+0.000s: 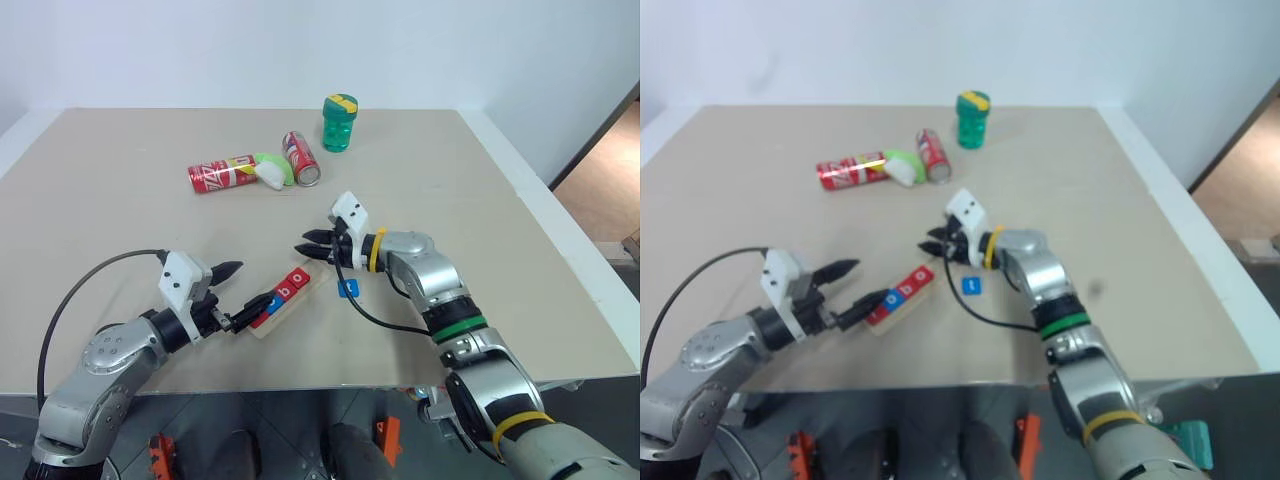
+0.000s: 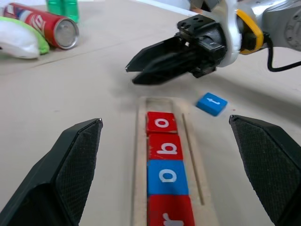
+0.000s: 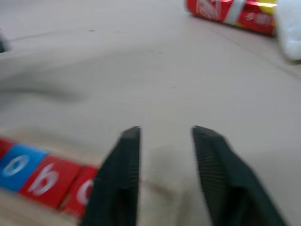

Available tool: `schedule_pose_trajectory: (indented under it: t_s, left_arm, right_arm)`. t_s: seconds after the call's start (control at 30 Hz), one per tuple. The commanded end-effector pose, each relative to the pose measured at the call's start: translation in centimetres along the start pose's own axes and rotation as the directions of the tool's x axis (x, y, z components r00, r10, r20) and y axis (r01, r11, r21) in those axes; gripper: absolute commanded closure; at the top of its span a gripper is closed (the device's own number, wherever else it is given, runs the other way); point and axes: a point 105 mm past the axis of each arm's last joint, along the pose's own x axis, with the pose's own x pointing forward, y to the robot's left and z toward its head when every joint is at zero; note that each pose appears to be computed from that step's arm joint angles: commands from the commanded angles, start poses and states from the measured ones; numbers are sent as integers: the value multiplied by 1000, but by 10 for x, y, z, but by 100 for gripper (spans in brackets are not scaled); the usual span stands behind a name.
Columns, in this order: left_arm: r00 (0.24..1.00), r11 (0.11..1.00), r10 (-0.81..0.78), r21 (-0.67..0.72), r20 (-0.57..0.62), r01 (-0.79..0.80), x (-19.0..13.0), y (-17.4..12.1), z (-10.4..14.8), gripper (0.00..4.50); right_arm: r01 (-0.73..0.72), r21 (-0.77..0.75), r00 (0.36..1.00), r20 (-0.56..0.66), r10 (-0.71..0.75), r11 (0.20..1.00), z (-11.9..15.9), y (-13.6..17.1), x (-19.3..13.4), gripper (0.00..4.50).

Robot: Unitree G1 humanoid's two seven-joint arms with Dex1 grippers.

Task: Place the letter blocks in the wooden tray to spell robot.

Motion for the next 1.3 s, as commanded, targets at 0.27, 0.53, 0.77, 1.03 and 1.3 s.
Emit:
schedule_pose_trajectory:
  t_s: [0.27,0.53,0.77,1.03,1.3]
  left_arm:
    - [998,998,40,47,54,-43,-2,-2,10,0]
    - [998,998,33,43,55,-36,0,-5,8,0]
    - [999,999,25,36,47,-26,1,-4,6,0]
    - [999,1000,4,29,37,-5,4,-4,4,0]
    - [999,1000,-5,29,32,4,5,-3,5,0]
  right_arm:
    - [-23,-171,998,-64,13,985,-1,-5,17,448]
    - [-93,-249,991,-121,65,964,-10,-2,15,448]
    - [-163,-274,978,-175,117,948,-16,-2,4,448]
    - [-124,-327,986,-144,80,937,-8,-9,2,448]
    - [-98,-430,989,-144,39,898,-2,-13,11,448]
